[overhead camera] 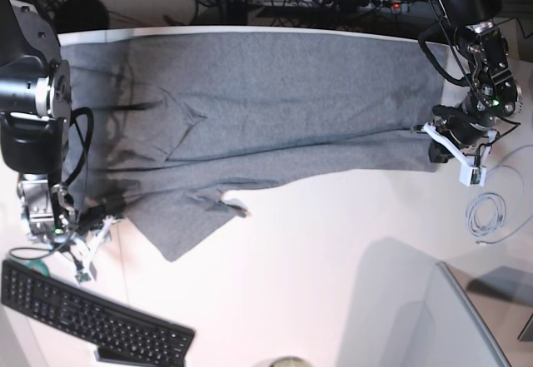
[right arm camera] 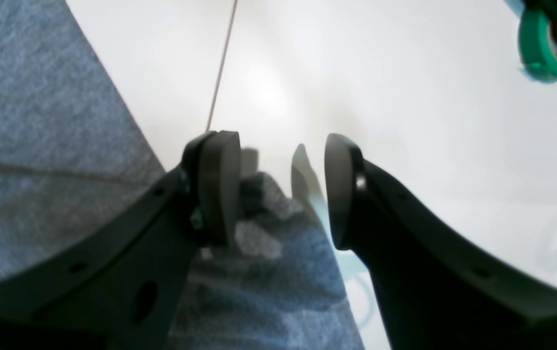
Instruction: Layout the t-shirt on the table in an organized manner, then fold the t-shirt properly
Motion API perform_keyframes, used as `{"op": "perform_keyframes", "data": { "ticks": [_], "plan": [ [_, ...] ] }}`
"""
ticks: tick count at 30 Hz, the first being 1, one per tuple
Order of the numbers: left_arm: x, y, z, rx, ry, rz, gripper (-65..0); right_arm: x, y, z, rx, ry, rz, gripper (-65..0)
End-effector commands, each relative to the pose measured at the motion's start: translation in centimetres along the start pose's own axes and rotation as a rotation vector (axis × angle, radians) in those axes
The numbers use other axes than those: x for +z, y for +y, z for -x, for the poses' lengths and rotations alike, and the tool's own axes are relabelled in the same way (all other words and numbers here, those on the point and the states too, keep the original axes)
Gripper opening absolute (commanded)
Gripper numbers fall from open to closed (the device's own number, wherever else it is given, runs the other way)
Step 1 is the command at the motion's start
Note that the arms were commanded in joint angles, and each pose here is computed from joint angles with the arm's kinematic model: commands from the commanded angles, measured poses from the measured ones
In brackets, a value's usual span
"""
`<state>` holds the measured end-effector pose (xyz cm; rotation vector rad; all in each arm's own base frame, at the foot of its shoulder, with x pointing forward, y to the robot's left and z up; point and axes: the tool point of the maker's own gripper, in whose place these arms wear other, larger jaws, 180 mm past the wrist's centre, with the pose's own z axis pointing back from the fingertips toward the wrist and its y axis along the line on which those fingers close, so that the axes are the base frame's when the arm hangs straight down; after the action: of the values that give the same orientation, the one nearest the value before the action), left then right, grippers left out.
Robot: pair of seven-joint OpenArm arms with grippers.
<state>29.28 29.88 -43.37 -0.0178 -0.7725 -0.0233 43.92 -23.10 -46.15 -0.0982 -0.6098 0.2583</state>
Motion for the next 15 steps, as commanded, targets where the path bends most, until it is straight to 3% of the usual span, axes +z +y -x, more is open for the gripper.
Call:
{"op": "perform_keyframes", "data": {
  "ticks": [1,11,13,15],
  "plan": [
    [0.4,0.7,-1.9,-0.01,-0.054,-0.013,-65.0,0.5,-1.2,-2.4,-0.003,-0.063,0.022,-38.0],
    [0.4,0.8,-1.9,-0.011,-0.052,-0.015,-65.0,0.0,0.5,-1.2,-0.004,-0.044,-0.006,-39.8],
    [0.4,0.8,-1.9,-0.011,-0.052,-0.015,-65.0,0.0,0.5,-1.2,-0.004,-0.044,-0.006,-48.5],
    [0.4,0.9,-1.9,-0.011,-0.052,-0.017,-65.0,0.0,0.5,-1.2,-0.004,-0.044,-0.006,-63.6]
  ]
}}
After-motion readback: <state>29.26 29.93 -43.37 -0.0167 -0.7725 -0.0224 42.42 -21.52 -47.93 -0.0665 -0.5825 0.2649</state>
